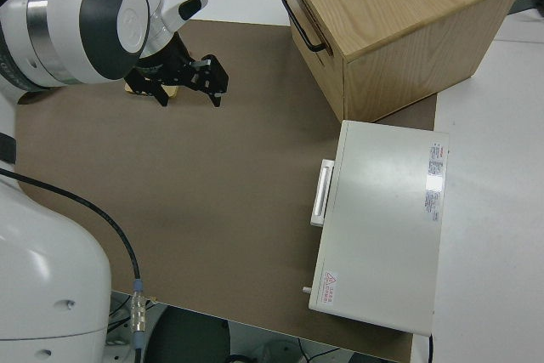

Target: Pick gray plate from low plate rack and place it on table with left arm

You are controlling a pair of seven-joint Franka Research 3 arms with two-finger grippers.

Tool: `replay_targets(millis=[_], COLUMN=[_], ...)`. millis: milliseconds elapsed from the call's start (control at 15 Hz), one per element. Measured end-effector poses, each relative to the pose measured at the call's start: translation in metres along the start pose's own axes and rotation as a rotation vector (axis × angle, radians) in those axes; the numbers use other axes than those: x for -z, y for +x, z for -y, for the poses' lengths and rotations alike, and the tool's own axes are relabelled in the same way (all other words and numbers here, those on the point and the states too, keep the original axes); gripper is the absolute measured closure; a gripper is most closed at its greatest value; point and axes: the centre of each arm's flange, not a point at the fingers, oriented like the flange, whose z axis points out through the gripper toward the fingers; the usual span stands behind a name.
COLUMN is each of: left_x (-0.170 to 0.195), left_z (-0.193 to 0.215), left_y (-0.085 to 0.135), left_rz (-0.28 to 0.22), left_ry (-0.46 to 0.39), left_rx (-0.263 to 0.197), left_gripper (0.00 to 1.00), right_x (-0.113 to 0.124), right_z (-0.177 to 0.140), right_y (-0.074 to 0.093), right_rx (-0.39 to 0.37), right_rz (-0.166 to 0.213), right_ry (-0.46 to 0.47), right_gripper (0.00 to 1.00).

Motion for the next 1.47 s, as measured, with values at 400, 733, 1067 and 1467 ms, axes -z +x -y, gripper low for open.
replay_targets(millis=[400,733,1067,1467], left_x=[0.002,0.003,0.006,0.052], left_z=[0.000,-0.002,-0.002,-0.001], left_y=[-0.001,-0.001,-0.002,-0.002], left_rz=[-0.004,-0.008,-0.011,0.012], left_ry=[0.000,0.000,0.000,0.012], left_rx=[0.000,-0.001,-0.002,-0.007], left_gripper=[0.58,0.91,0.91,0.91], right_x=[0.000,0.000,0.000,0.000], right_z=[0.000,0.000,0.000,0.000], right_y=[0.000,0.000,0.000,0.000], right_rx=[0.000,0.000,0.000,0.000], right_rz=[0.000,0.000,0.000,0.000], right_ry=[0.000,0.000,0.000,0.000], right_gripper=[0.01,0.01,0.01,0.01])
